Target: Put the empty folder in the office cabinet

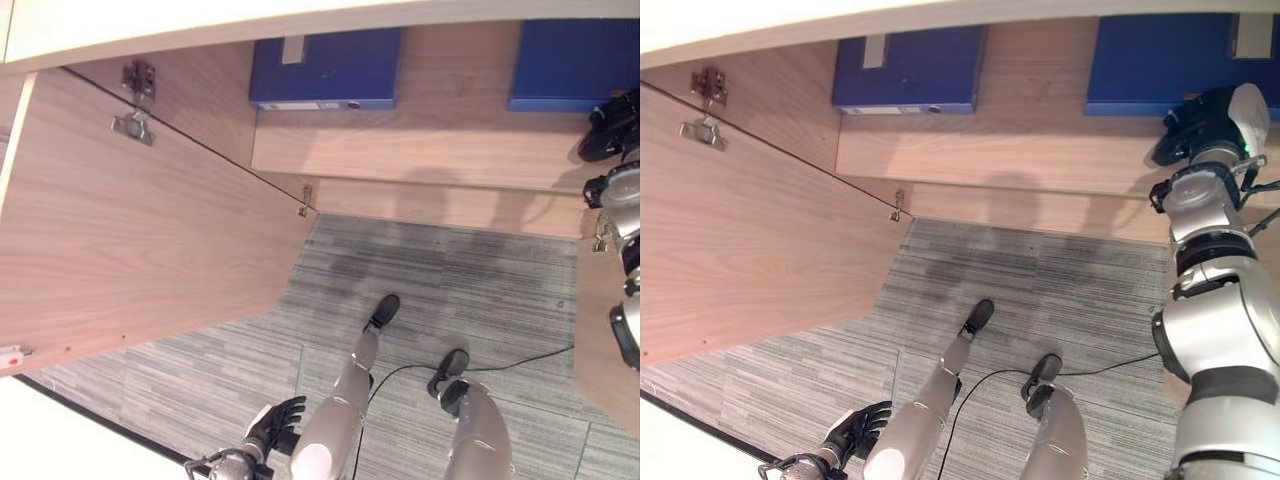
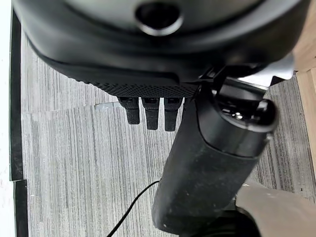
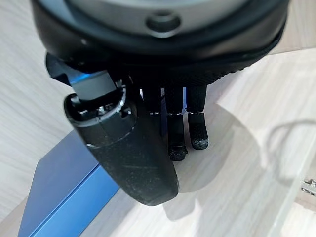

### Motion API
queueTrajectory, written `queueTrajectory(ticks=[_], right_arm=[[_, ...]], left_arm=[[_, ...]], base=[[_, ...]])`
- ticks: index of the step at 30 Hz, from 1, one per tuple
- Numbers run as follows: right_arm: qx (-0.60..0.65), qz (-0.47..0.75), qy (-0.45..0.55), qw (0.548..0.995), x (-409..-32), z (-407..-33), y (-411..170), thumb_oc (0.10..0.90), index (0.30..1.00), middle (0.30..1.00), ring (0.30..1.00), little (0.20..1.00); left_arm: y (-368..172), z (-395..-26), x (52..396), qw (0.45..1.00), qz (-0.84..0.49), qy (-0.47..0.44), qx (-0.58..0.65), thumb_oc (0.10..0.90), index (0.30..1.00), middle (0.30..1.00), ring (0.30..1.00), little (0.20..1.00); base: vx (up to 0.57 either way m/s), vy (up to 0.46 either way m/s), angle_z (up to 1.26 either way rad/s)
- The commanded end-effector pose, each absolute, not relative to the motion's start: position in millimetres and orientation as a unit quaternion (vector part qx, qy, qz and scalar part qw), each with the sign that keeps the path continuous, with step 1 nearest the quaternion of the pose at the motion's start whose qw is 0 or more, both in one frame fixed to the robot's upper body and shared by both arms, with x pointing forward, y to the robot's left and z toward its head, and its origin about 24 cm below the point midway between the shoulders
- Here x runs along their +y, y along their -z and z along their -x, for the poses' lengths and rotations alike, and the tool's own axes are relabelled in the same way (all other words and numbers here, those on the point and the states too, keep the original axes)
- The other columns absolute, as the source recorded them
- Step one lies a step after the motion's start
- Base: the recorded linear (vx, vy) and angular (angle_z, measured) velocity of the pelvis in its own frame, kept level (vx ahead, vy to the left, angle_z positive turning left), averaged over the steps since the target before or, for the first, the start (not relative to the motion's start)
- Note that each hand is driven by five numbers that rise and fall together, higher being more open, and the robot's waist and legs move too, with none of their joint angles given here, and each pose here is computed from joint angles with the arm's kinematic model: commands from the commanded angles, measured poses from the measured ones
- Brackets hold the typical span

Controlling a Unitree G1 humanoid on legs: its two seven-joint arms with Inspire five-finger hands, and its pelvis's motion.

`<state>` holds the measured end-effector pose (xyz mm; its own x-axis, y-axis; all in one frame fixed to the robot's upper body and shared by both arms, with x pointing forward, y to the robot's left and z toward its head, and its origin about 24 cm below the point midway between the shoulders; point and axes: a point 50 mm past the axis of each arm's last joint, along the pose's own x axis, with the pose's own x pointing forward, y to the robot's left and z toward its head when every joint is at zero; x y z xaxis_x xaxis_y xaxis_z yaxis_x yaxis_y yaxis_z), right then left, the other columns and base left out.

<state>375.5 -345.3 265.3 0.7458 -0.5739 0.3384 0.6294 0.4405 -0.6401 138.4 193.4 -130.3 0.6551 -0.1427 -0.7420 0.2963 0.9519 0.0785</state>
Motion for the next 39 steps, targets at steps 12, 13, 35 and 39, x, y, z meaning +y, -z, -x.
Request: queueTrajectory(ticks=[12, 13, 35, 39], right_arm=[[-0.214, 0.340, 0.343, 0.849, -327.5, -364.7, -312.1, 0.444, 0.366, 0.366, 0.366, 0.366], [-0.224, 0.320, 0.332, 0.859, -320.7, -366.5, -304.5, 0.800, 0.900, 0.900, 0.900, 0.900], [0.043, 0.223, -0.033, 0.973, -186.4, -249.5, 4.1, 0.800, 0.900, 0.900, 0.900, 0.900], [0.052, 0.250, -0.062, 0.965, -183.9, -249.2, 8.9, 0.800, 0.900, 0.900, 0.900, 0.900]], left_arm=[[132.2, -131.9, 216.9, 0.887, -0.131, 0.122, 0.427, 0.800, 0.900, 0.900, 0.900, 0.900], [132.9, -133.7, 214.8, 0.887, -0.129, 0.118, 0.427, 0.800, 0.900, 0.900, 0.900, 0.900], [142.8, -143.3, 217.1, 0.890, 0.017, -0.100, 0.444, 0.800, 0.900, 0.900, 0.900, 0.900], [146.2, -133.3, 208.7, 0.890, 0.025, -0.091, 0.446, 0.800, 0.900, 0.900, 0.900, 0.900]], base=[[-0.01, 0.014, 0.12], [0.00, 0.045, 0.24], [0.02, 0.067, 0.04], [-0.12, -0.098, 0.65]])
